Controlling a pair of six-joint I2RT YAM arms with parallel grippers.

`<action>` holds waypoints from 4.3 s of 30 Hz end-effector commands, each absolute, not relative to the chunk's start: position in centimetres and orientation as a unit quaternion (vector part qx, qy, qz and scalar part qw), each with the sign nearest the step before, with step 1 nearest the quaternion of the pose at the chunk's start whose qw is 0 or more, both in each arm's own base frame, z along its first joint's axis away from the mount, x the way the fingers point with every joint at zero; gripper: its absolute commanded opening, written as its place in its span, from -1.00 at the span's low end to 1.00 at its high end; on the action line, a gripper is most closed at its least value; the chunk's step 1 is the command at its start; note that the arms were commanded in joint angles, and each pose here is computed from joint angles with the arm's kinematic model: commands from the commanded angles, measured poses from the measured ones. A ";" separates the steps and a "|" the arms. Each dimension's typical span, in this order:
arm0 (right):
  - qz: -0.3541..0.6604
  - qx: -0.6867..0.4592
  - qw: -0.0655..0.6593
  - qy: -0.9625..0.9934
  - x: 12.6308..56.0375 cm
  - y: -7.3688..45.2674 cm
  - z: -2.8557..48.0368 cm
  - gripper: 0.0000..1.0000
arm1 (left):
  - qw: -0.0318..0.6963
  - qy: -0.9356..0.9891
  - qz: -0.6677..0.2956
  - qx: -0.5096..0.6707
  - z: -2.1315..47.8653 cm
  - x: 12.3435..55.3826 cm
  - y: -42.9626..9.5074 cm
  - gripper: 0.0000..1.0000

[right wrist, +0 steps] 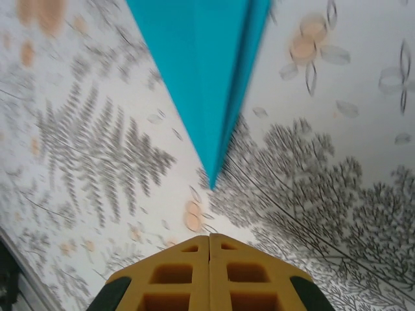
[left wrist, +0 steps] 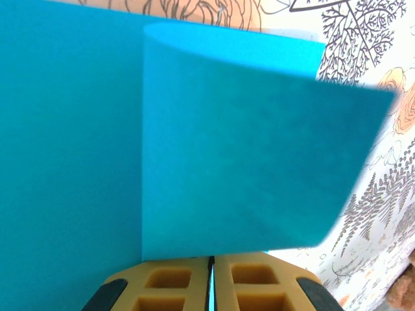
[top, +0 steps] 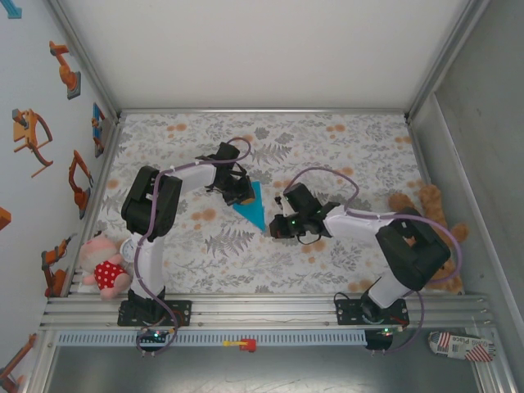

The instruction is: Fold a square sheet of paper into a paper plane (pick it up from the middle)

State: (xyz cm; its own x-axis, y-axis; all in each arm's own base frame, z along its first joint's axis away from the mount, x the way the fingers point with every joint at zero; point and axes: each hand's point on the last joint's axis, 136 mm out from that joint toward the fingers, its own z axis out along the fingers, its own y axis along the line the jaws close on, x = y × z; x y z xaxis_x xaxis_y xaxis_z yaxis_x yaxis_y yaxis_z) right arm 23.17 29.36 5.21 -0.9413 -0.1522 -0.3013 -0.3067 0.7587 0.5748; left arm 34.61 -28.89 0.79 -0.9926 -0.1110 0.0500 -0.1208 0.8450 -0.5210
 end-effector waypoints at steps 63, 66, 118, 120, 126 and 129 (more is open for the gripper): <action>0.193 -0.009 0.050 0.980 24.5 26.4 -4.2 -1.00 | -0.088 -0.947 0.268 0.156 -1.1 45.5 -16.6 -0.53; 0.263 -0.017 0.087 0.961 26.2 29.2 -1.4 -1.00 | -0.111 -0.940 0.287 0.151 1.9 46.5 -16.9 -0.53; 0.605 -0.081 0.273 0.743 36.3 35.9 22.2 -1.00 | -0.264 -0.785 0.559 0.043 21.7 33.7 -23.5 0.48; 0.620 -0.073 0.271 0.733 36.2 36.0 23.3 -1.00 | -0.269 -0.775 0.572 0.020 22.6 33.3 -24.6 0.48; 0.648 -0.061 0.262 0.712 35.9 36.0 25.3 -1.00 | -0.277 -0.756 0.593 -0.010 23.6 33.1 -26.0 0.40; 0.659 -0.057 0.258 0.704 35.8 36.1 25.9 -1.00 | -0.275 -0.755 0.595 -0.019 23.5 33.0 -26.4 0.31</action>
State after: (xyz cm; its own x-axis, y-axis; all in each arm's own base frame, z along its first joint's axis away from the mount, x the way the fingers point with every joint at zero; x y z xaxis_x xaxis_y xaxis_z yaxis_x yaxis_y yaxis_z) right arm 36.54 36.23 22.89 -0.8678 0.2407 -0.4348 -0.3922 0.2057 0.8966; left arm 33.40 -25.63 22.34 -0.8566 -0.3225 -0.4028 0.2946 0.3351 -0.8949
